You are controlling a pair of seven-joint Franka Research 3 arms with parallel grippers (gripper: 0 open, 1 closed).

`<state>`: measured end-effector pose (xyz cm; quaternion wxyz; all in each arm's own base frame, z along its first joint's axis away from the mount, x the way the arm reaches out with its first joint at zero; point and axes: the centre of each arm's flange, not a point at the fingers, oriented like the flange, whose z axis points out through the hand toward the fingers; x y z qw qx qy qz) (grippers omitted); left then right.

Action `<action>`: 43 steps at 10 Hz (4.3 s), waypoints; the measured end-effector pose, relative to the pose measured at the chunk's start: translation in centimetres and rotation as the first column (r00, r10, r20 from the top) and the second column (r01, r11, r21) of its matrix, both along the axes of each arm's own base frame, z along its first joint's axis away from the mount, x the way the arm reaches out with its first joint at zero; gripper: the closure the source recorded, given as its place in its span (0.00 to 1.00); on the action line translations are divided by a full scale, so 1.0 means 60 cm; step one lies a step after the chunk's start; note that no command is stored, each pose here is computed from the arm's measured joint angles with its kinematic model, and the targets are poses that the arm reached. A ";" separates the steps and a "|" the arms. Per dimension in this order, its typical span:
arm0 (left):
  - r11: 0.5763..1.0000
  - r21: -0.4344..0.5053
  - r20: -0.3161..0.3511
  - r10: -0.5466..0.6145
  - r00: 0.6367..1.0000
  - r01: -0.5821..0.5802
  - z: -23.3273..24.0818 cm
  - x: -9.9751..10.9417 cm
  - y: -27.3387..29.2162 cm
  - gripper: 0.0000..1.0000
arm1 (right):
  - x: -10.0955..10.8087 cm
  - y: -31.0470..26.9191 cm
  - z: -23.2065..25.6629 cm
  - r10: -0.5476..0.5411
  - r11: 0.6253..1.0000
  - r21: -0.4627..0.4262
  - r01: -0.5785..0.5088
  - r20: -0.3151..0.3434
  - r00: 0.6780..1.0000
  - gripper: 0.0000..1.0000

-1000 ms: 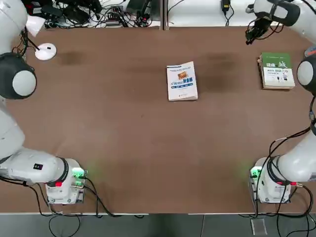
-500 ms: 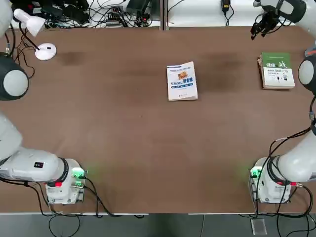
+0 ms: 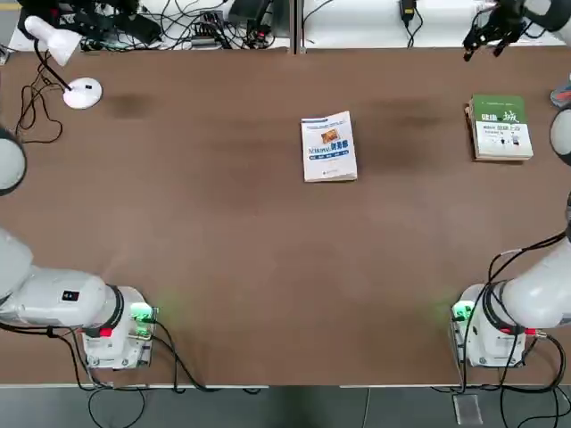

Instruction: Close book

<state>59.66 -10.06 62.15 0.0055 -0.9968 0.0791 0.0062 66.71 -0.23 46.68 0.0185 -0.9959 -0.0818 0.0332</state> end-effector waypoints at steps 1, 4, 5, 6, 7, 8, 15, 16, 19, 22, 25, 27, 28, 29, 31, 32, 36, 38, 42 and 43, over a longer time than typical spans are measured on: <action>1.000 0.002 0.006 0.005 1.000 -0.005 0.008 -0.013 0.006 0.00 | -0.018 0.000 0.034 -0.012 1.000 0.008 0.012 -0.015 1.000 0.00; 1.000 0.005 0.038 0.014 0.999 -0.014 0.019 -0.048 0.017 0.00 | -0.071 -0.003 0.125 -0.048 0.998 0.033 0.050 -0.039 0.998 0.00; 1.000 0.007 0.041 0.014 0.999 -0.014 0.020 -0.061 0.018 0.00 | -0.086 -0.002 0.147 -0.064 0.997 0.038 0.066 -0.047 0.997 0.00; 1.000 0.009 0.041 0.014 0.999 -0.014 0.021 -0.072 0.019 0.00 | -0.099 0.000 0.164 -0.073 0.996 0.042 0.076 -0.055 0.996 0.00; 1.000 0.011 0.041 0.017 0.999 -0.018 0.021 -0.084 0.021 0.00 | -0.111 0.003 0.180 -0.076 0.996 0.045 0.079 -0.059 0.995 0.00; 1.000 0.013 0.046 0.023 0.999 -0.024 0.022 -0.094 0.025 0.00 | -0.120 0.007 0.194 -0.076 0.996 0.044 0.079 -0.057 0.995 0.00; 0.998 0.021 0.057 0.052 0.997 -0.054 0.021 -0.142 0.055 0.00 | -0.152 0.047 0.255 -0.022 0.999 -0.038 0.023 0.021 1.000 0.00; 0.998 0.021 0.059 0.052 0.997 -0.053 0.020 -0.143 0.055 0.00 | -0.150 0.048 0.255 -0.021 0.999 -0.039 0.022 0.030 0.999 0.00; 0.999 0.020 0.067 0.048 0.997 -0.049 0.021 -0.141 0.055 0.00 | -0.145 0.048 0.255 -0.021 0.999 -0.039 0.023 0.056 0.998 0.00; 0.998 -0.001 0.104 0.070 0.992 -0.070 0.027 -0.133 0.070 0.00 | -0.141 0.048 0.259 -0.021 0.999 -0.038 0.024 0.077 0.997 0.00; 0.996 -0.015 0.119 0.091 0.989 -0.090 0.028 -0.127 0.096 0.00 | -0.141 0.048 0.259 -0.021 0.999 -0.038 0.024 0.080 0.997 0.00; 0.996 -0.017 0.128 0.089 0.988 -0.088 0.028 -0.125 0.095 0.00 | -0.141 0.050 0.260 -0.019 0.999 -0.038 0.022 0.081 0.997 0.00; 0.996 -0.017 0.130 0.088 0.988 -0.087 0.028 -0.125 0.094 0.00 | -0.141 0.051 0.260 -0.018 0.999 -0.038 0.021 0.082 0.997 0.00; 0.996 -0.017 0.133 0.088 0.987 -0.086 0.027 -0.124 0.094 0.00 | -0.141 0.052 0.260 -0.017 0.999 -0.037 0.021 0.083 0.996 0.00; 0.996 -0.019 0.139 0.087 0.986 -0.085 0.028 -0.123 0.093 0.00 | -0.140 0.053 0.260 -0.016 0.999 -0.037 0.019 0.085 0.996 0.00; 0.996 -0.019 0.143 0.086 0.986 -0.084 0.029 -0.123 0.092 0.00 | -0.140 0.054 0.260 -0.016 0.999 -0.037 0.019 0.086 0.996 0.00; 0.996 -0.020 0.150 0.086 0.985 -0.084 0.030 -0.122 0.091 0.00 | -0.140 0.054 0.260 -0.016 0.999 -0.037 0.019 0.087 0.996 0.00; 0.996 -0.020 0.148 0.086 0.985 -0.084 0.029 -0.122 0.092 0.00 | -0.140 0.054 0.261 -0.026 0.999 -0.037 0.029 0.087 0.996 0.00; 0.994 -0.014 0.106 0.107 0.989 -0.106 0.019 -0.127 0.106 0.00 | -0.142 0.052 0.264 -0.081 0.996 -0.035 0.085 0.091 0.993 0.00; 0.994 -0.013 0.098 0.109 0.989 -0.108 0.017 -0.128 0.107 0.00 | -0.142 0.051 0.265 -0.085 0.996 -0.034 0.088 0.093 0.992 0.00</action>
